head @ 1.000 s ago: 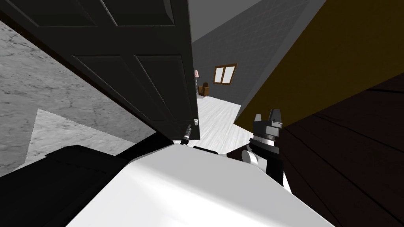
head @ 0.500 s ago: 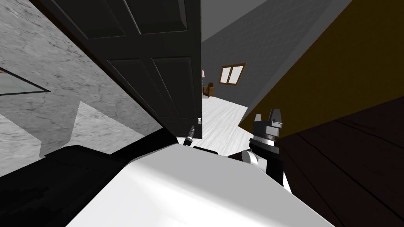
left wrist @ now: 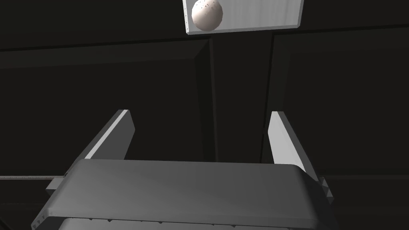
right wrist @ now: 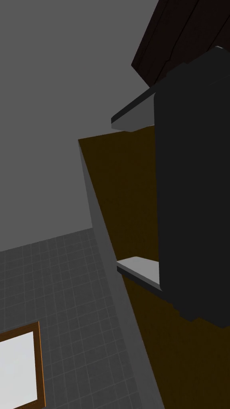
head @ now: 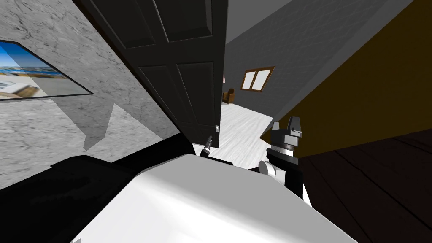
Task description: Push the door open
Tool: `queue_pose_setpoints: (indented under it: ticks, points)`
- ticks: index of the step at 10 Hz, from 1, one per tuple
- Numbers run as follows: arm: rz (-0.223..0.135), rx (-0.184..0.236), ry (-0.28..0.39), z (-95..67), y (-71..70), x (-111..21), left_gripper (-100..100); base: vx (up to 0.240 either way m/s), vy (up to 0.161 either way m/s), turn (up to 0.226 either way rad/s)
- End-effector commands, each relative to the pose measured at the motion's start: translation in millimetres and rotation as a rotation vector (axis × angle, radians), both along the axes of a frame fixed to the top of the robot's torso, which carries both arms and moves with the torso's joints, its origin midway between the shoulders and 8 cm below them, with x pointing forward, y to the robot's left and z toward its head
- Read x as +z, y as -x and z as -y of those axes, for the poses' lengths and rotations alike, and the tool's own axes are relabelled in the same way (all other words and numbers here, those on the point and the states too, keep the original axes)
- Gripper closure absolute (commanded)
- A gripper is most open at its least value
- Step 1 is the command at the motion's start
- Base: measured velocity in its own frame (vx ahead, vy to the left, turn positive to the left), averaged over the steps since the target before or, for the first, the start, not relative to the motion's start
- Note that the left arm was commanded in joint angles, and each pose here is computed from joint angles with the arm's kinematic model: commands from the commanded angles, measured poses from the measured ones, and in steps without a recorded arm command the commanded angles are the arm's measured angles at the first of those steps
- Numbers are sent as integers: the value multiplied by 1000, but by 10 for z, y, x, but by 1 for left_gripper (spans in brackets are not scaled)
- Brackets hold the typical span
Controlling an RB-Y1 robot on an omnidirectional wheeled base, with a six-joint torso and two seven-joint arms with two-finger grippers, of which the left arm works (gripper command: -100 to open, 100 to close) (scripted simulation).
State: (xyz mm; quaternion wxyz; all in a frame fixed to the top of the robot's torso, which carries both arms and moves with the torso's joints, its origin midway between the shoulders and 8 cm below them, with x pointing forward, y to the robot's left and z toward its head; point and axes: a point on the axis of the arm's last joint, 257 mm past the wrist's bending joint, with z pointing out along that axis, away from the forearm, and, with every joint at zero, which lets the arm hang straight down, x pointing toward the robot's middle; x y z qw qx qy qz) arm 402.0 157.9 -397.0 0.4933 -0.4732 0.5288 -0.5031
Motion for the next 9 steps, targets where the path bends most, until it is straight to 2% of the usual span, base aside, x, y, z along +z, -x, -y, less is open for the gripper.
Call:
queue_pose_setpoints:
  ticks: [1,2,3,5,6,9]
  points:
    - [0,-20,11,173,14,3,-100,-40,-3,128]
    - [1,-39,27,366,34,23,-100,-43,8,194]
    - [2,-47,33,445,43,34,-100,-37,6,172]
    - [-2,-46,31,440,35,36,-100,-12,-1,25]
    - [-2,-47,1,297,20,1,-100,131,2,-25]
    - [-2,-45,-21,174,-25,-16,-100,227,-50,-17]
